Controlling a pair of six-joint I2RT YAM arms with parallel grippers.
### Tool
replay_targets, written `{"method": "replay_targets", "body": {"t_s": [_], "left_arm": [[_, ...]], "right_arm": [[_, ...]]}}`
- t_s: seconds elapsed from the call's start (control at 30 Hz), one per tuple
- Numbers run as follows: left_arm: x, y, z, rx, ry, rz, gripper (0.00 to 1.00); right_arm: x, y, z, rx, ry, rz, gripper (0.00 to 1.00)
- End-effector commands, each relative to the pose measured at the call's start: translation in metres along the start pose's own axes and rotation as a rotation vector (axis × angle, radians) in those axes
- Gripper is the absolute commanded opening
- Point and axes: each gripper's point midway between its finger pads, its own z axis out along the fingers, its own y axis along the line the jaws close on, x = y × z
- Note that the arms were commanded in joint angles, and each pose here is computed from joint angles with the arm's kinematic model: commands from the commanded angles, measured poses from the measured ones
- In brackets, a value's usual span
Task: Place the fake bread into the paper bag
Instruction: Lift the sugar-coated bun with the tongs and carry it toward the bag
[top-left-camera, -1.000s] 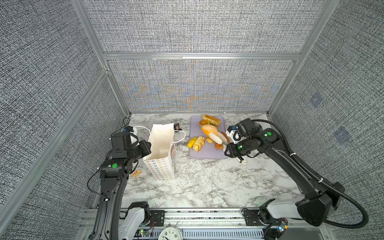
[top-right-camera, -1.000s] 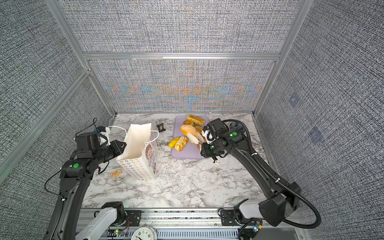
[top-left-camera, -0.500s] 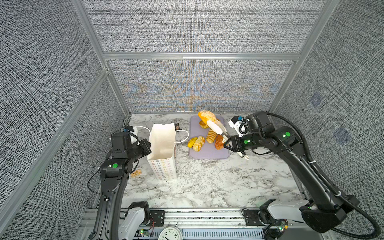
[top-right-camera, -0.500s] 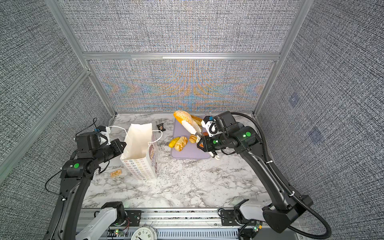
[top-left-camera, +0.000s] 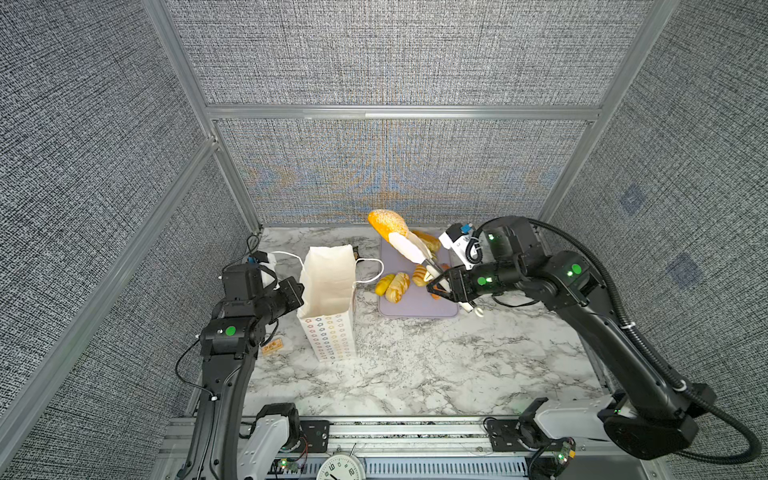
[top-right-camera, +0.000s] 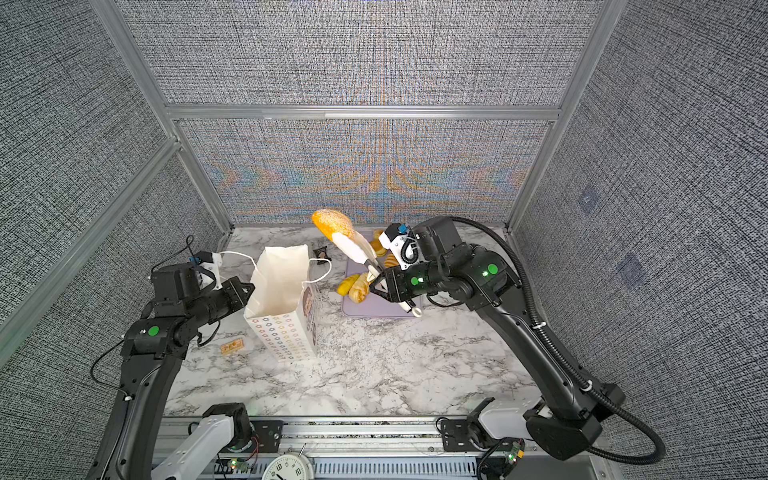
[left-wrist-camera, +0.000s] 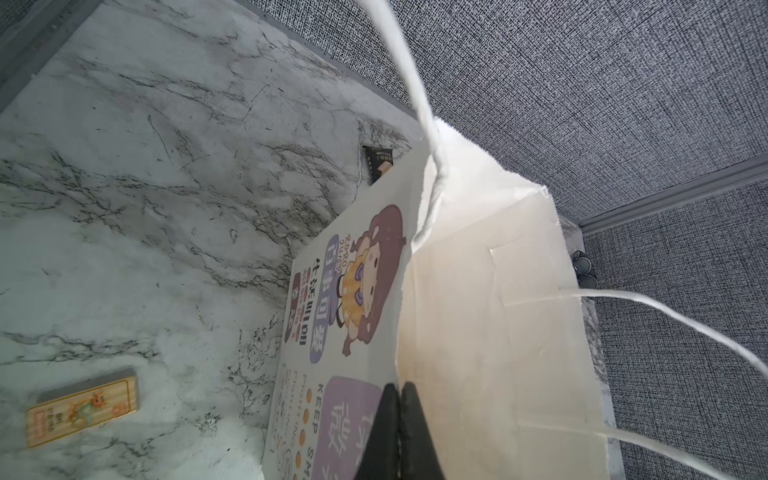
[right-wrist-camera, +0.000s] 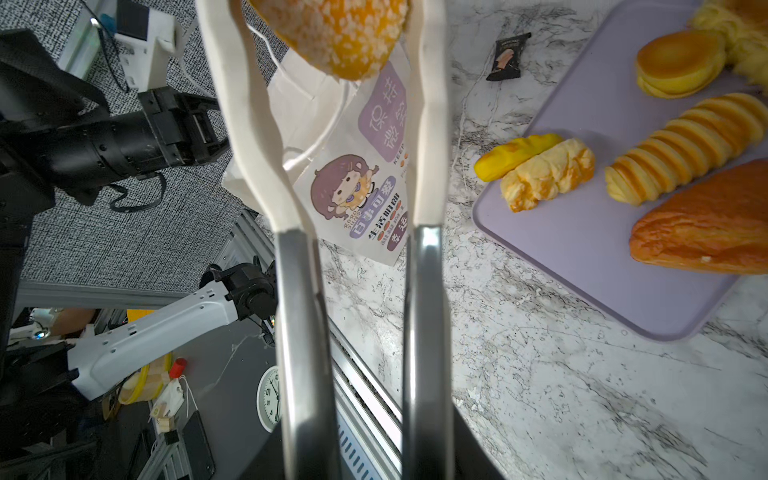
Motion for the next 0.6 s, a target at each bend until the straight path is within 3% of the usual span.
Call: {"method": "replay_targets", "body": {"t_s": [0.0, 0.27, 0.57], "left_arm": [[-0.005, -0.006, 0.0, 0.036, -0.016, 0.004, 0.02], [-0.004, -0.007, 0.001, 0.044, -0.015, 0.0, 0.02], [-0.003, -0.007, 0.002, 0.045, -0.015, -0.002, 0.02]], "right_arm": [[-0.015, 0.017, 0.001, -0.03, -0.042, -0.045, 0.38], [-0.024, 0.048, 0.016, -0.061, -0.031, -0.112, 0.38], [-0.016, 0.053, 0.037, -0.028, 0.028, -0.145, 0.38]]}}
